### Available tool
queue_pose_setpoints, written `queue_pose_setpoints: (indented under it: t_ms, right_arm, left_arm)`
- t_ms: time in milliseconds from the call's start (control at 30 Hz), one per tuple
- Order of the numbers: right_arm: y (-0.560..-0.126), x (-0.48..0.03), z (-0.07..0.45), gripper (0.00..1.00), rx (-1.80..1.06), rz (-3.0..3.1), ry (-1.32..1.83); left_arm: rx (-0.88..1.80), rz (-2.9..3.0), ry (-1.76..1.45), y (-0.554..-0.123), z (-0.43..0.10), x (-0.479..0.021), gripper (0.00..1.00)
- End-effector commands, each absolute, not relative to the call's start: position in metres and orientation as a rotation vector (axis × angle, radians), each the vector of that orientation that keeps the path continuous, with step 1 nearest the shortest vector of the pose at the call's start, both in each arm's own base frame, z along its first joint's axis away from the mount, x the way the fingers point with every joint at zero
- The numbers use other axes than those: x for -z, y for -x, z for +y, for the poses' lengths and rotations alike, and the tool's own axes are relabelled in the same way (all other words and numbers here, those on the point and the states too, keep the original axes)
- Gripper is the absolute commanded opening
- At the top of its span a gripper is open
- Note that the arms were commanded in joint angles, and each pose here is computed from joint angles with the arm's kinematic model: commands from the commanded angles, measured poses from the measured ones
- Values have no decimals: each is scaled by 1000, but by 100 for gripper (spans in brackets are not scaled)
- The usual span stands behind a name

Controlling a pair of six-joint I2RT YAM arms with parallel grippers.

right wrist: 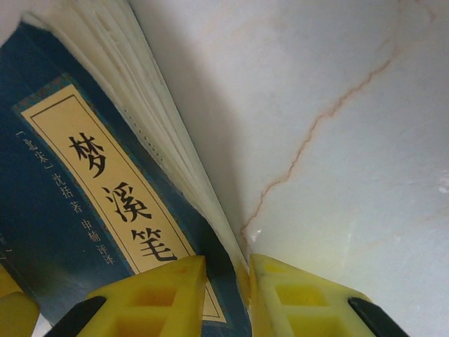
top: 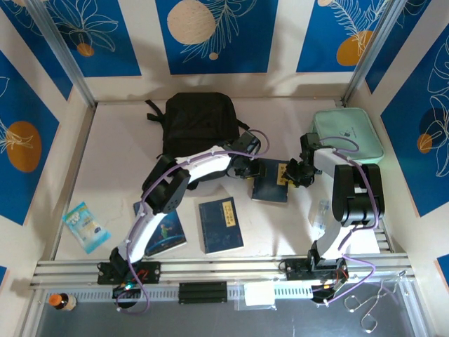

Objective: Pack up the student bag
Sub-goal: Pick up the book from the middle-right of the table.

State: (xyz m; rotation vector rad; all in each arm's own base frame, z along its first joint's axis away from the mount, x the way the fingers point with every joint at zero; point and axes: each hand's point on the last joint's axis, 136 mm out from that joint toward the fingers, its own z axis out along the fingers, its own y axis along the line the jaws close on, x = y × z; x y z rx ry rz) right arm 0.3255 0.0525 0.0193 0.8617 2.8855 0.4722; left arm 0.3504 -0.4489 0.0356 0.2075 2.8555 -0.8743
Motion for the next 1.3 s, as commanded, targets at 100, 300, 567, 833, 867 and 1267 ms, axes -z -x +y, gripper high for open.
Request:
queue_pose_setpoints:
  t_ms: [100, 300, 567, 833, 867, 1267]
  right_arm:
    - [-320, -4, 58, 21, -526, 2926, -907]
    - [-324, -8, 60, 21, -607, 2893, -936]
    - [-330, -10, 56, 16, -632, 2848, -954]
    - [-331, -11, 57, 13, -641, 2840, -965]
    - [-331, -12, 57, 13, -643, 2839, -964]
    - [-333, -22, 55, 15, -639, 2807, -955]
  left_arm:
    - [1127, 2845, -172, -352, -468, -47, 40]
    - [1336, 2682, -305, -350, -484, -103, 37]
    - [1392, 2597, -379, -337, -478, -133, 31]
    - [1404, 2632, -311, -342, -484, -116, 28]
    - [1395, 2635, -305, -343, -483, -115, 28]
    - [1231, 2702, -268, -350, -469, -101, 19]
